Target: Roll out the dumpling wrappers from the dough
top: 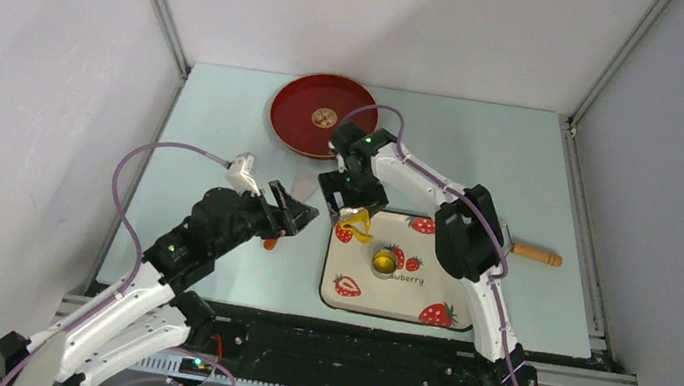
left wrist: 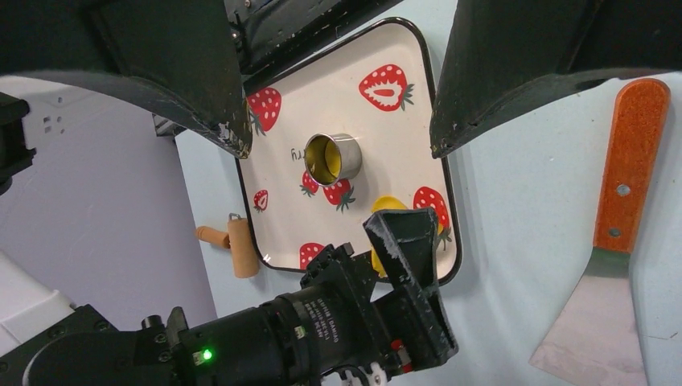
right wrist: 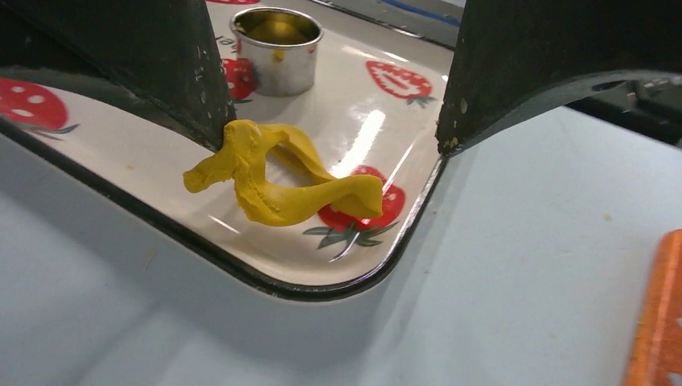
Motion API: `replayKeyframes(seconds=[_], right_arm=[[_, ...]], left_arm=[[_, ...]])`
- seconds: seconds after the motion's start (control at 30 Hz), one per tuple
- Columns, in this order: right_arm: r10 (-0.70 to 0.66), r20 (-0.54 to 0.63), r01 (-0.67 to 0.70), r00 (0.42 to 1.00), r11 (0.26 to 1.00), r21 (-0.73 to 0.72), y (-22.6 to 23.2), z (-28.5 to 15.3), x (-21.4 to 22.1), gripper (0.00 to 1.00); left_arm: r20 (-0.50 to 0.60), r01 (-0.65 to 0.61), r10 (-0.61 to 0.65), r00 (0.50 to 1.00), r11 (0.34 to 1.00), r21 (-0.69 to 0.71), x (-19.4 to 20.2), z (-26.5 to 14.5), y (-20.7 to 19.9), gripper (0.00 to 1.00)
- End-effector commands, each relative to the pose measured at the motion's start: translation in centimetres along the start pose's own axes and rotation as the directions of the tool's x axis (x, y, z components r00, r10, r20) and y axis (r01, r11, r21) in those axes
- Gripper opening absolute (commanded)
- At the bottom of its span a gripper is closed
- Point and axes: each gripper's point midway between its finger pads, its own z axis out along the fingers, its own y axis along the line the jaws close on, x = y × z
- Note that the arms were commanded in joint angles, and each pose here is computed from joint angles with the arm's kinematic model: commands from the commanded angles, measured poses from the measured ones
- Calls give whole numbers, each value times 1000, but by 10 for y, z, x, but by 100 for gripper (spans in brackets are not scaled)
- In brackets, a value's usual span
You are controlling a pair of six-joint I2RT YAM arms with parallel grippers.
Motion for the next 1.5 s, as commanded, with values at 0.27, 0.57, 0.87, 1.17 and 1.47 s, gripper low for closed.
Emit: replayKeyframes(seconds=[0.27,0.57,0.87,1.17,1.47], right_arm=[[-84,-7,84,996,983,163,-50,-9,1,99],[-31,109,58,994,965,-256,4,-46,3,99],[114,126,-54,986,913,-404,25,-70,5,99],[330,62,-268,942,849,-455,30,-78,0,99],[451,18,-382,892,775,-504,37,-93,-9,100]], left_arm=[[-44,3,-4,999,1000,-5,11,6,7,85],[-110,48,-56,992,996,-76,31,20,28,80],[-166,189,-188,968,982,-12,43,53,32,67],[-130,65,-57,990,996,61,38,68,30,44],[-78,-53,70,994,978,202,55,58,5,43]])
